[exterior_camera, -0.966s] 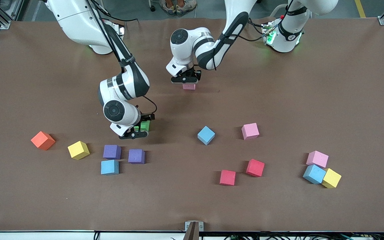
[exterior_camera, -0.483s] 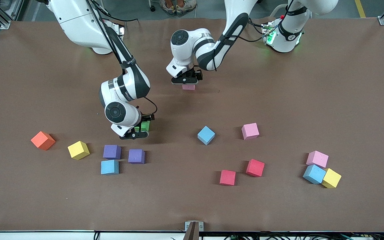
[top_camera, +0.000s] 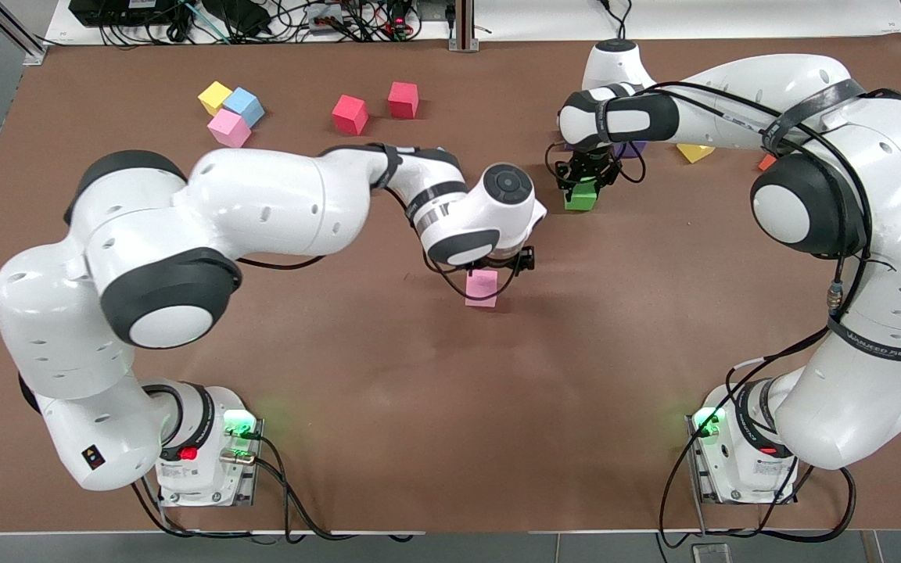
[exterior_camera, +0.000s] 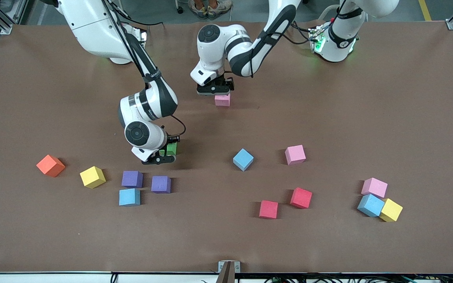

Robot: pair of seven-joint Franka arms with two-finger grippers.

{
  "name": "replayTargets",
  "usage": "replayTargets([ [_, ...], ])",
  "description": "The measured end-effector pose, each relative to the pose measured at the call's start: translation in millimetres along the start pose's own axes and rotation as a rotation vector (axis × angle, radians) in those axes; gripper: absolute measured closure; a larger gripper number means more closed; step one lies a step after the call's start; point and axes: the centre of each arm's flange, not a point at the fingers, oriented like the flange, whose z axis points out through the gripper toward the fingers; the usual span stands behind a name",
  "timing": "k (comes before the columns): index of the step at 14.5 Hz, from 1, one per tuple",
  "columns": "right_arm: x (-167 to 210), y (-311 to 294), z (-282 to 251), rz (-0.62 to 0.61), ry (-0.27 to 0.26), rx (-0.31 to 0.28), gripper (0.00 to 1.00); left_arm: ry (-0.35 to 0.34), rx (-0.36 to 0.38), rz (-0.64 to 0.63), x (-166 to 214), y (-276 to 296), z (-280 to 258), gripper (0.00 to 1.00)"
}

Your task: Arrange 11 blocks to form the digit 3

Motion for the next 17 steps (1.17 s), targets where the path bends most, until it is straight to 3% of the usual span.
replayTargets([
  [6, 1, 2, -2, 0.050, -0.003, 0.014, 0.47, 0.010, 0.036, -0.106, 71, -48, -40, 0.00],
  [10, 0, -13, -27, 0.303, 0.012, 0.042, 0.47, -0.045, 0.092, -0.170, 175, -149, -50, 0.00],
  [13, -11, -24, -66, 0.397, 0.015, 0.056, 0.47, -0.092, 0.102, -0.188, 237, -245, -47, 0.00],
  [17, -17, 11, -110, 0.461, 0.000, 0.078, 0.47, -0.124, 0.096, -0.208, 276, -329, -29, 0.00],
])
